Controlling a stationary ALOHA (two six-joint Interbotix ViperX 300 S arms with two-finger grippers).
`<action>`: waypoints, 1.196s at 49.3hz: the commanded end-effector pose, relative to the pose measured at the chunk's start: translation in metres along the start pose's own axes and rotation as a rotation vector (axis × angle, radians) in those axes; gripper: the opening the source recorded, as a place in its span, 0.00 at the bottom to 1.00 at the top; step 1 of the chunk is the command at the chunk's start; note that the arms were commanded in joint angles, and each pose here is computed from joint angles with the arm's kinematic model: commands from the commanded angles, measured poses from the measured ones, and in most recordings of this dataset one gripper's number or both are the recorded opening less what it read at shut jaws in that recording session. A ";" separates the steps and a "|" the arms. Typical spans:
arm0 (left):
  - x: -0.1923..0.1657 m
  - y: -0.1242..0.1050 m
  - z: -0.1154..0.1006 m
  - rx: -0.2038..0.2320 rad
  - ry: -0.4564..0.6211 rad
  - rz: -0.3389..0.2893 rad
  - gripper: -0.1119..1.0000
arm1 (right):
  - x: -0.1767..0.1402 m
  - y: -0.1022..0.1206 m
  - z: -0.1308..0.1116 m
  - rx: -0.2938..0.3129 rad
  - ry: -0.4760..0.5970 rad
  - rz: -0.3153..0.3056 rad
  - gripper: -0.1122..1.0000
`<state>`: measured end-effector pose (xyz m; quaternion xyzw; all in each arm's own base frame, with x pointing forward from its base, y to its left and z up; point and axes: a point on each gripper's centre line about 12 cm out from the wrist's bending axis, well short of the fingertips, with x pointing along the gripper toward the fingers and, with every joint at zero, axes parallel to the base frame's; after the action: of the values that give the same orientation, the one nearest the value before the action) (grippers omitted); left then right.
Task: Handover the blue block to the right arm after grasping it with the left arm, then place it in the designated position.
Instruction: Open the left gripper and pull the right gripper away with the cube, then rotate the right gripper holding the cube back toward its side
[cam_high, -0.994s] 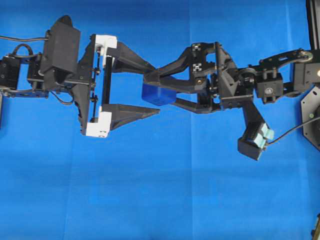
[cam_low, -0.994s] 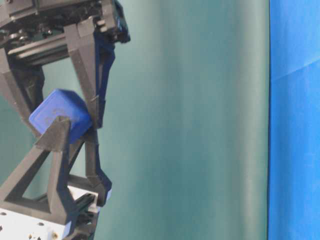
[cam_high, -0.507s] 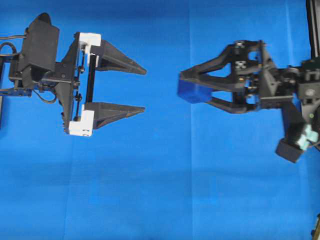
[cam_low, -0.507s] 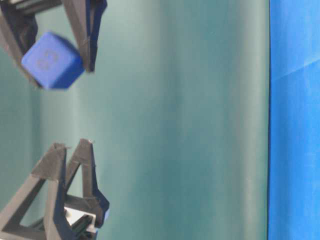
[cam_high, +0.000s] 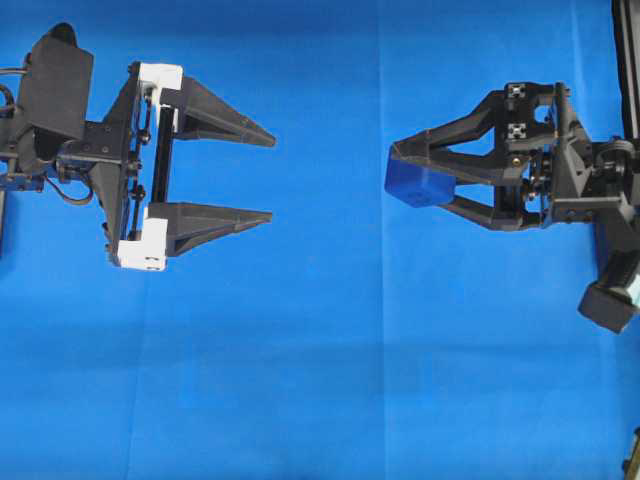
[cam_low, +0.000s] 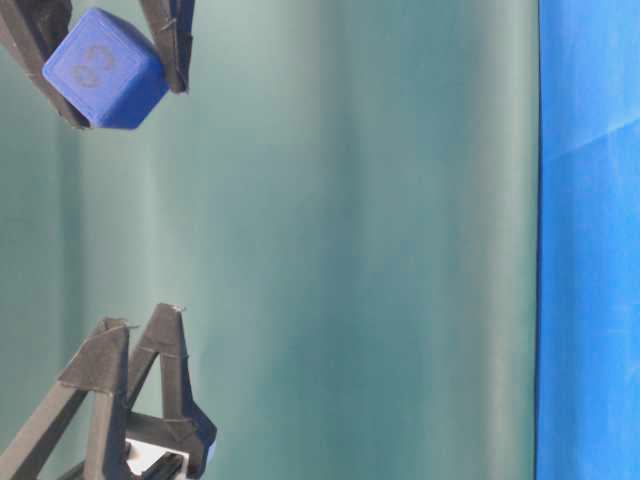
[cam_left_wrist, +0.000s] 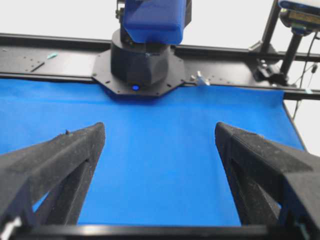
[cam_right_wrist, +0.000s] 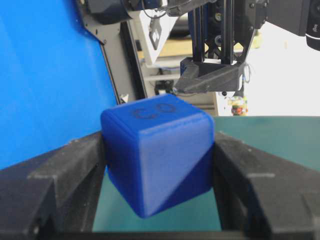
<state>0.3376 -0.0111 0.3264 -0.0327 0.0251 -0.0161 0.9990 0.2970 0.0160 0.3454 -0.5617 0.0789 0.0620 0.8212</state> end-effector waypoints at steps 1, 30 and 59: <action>-0.002 0.000 0.010 0.003 -0.032 0.001 0.94 | -0.002 -0.007 0.004 0.007 -0.013 -0.018 0.58; -0.001 0.000 0.011 0.004 -0.032 0.001 0.94 | -0.007 -0.012 0.007 0.495 -0.040 -0.021 0.58; -0.001 0.000 0.010 0.012 -0.032 -0.001 0.94 | -0.018 -0.019 0.009 1.167 -0.071 -0.027 0.58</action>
<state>0.3377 -0.0106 0.3267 -0.0281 0.0235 -0.0155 0.9992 0.2857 0.0170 0.3583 -0.0351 0.0815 0.0166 0.9959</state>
